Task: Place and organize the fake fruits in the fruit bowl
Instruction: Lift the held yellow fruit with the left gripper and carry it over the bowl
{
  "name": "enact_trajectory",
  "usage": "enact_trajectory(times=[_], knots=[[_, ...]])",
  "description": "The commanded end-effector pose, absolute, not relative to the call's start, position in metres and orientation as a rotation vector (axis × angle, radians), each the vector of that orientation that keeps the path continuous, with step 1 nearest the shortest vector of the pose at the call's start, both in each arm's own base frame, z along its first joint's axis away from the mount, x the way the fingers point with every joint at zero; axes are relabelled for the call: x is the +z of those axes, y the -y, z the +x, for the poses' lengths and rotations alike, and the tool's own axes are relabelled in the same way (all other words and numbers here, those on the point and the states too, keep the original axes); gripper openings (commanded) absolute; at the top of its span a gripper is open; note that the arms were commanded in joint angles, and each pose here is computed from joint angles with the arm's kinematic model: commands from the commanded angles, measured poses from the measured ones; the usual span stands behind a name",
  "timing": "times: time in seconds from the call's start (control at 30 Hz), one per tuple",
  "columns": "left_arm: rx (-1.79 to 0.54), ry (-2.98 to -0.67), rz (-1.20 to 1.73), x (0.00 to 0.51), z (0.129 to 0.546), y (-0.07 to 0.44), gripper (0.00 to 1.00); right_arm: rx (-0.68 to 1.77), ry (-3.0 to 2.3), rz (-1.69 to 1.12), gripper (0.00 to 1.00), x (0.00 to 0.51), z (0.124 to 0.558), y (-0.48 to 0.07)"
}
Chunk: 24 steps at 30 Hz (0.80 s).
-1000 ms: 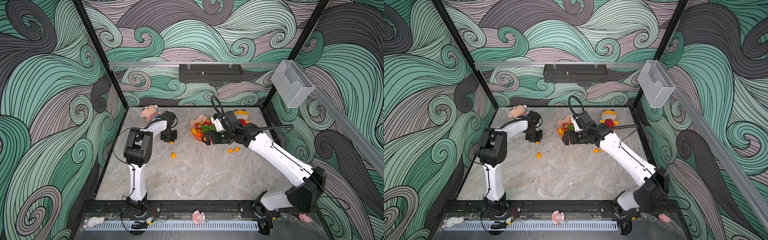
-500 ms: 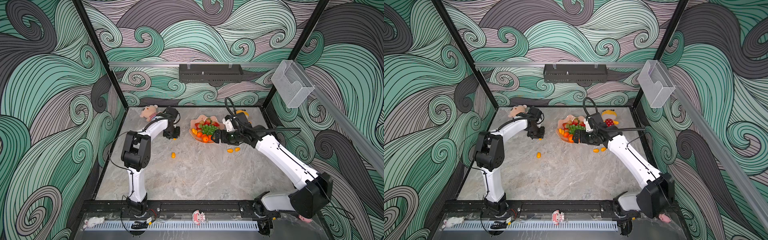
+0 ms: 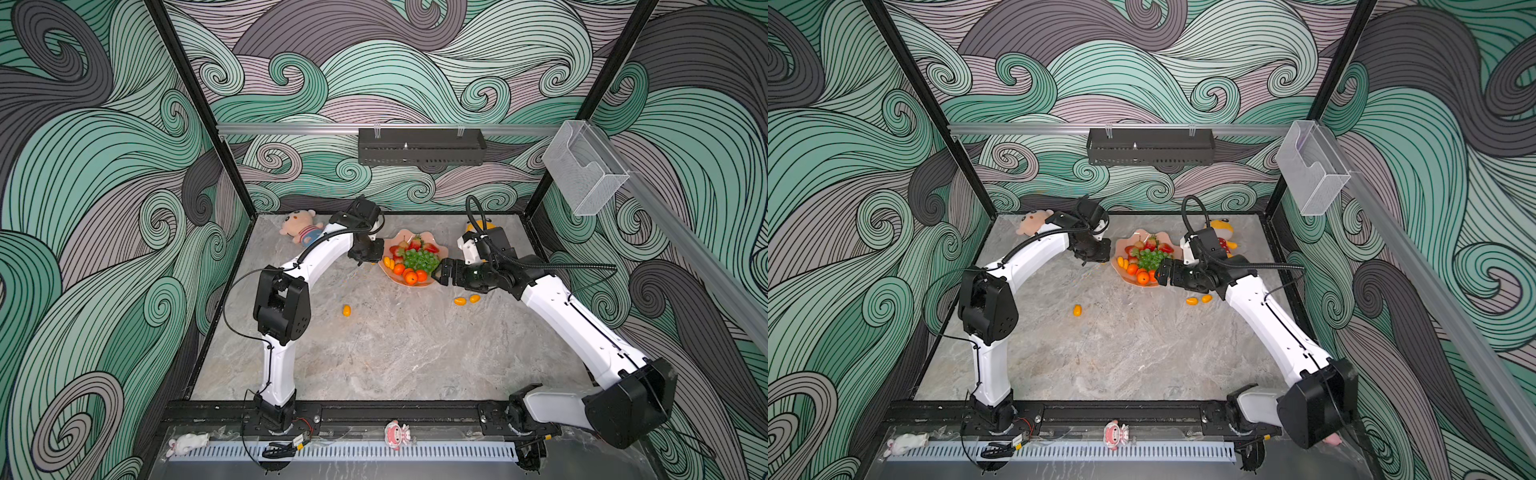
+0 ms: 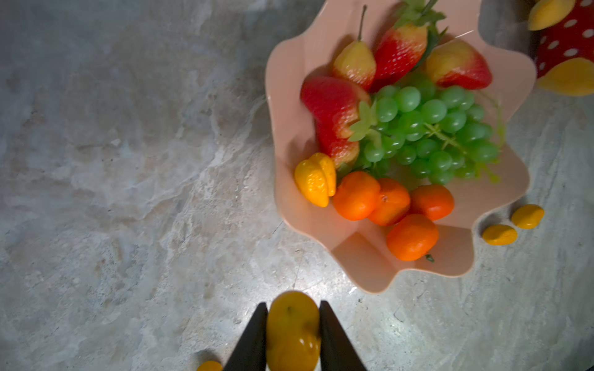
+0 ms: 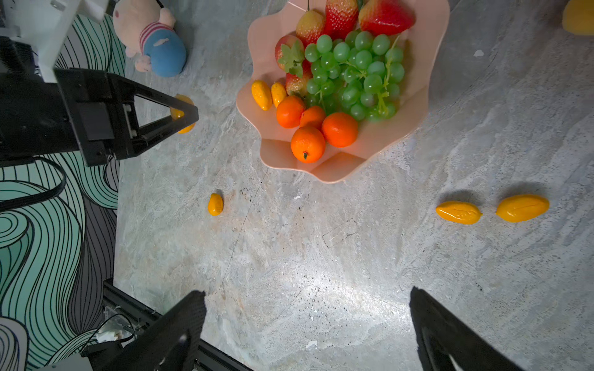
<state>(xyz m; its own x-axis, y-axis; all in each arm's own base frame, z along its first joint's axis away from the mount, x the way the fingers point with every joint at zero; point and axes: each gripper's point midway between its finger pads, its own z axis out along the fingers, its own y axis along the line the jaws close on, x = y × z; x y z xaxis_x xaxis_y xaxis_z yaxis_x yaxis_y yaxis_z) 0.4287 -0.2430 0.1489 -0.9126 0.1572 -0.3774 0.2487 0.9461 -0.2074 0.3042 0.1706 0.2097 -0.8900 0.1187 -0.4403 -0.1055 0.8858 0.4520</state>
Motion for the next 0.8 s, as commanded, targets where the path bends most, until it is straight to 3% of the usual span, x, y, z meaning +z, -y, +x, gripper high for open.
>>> enact_trajectory(times=[0.0,0.4,0.77], knots=[[-0.364,-2.779,0.337,0.142,0.426,0.257,0.29,0.687,-2.561,0.042,0.99,0.212,0.308,-0.164],[-0.396,-2.731,0.42,0.133,0.453,0.3,0.29,0.765,-2.48,0.096,0.99,0.221,0.323,-0.15],[-0.314,-2.725,0.404,0.109,0.47,0.3,0.31,0.785,-2.487,0.118,0.99,0.216,0.322,-0.146]])
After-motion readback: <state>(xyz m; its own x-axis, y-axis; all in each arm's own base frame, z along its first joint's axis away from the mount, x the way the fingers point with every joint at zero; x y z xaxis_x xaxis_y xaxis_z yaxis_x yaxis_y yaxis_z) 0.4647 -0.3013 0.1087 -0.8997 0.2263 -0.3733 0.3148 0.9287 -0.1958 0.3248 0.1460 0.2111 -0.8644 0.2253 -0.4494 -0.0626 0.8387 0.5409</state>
